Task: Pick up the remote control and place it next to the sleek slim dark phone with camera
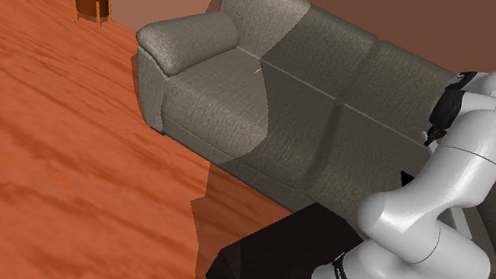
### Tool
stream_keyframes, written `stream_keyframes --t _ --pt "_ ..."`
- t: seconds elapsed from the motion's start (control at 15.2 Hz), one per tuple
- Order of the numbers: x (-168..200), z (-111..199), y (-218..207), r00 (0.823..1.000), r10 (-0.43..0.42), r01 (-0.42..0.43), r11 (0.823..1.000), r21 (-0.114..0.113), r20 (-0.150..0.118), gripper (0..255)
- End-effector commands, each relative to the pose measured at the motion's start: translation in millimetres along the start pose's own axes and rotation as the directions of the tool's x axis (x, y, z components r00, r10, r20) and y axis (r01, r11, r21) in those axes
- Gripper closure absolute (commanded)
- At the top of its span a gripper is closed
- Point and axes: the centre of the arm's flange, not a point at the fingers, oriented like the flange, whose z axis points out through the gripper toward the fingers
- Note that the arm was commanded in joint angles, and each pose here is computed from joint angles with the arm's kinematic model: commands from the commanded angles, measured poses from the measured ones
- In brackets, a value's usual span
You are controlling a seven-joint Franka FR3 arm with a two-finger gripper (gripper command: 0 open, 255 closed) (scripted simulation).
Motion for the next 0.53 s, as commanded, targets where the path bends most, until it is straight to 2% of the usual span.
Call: stream_keyframes --t 0.0,0.46 --pt "-1 10 0 1.000 -0.001 0.001 1.000 0.000 -0.001 255" --pt "-1 47 -1 1.000 -0.001 0.001 1.000 0.000 -0.001 255"
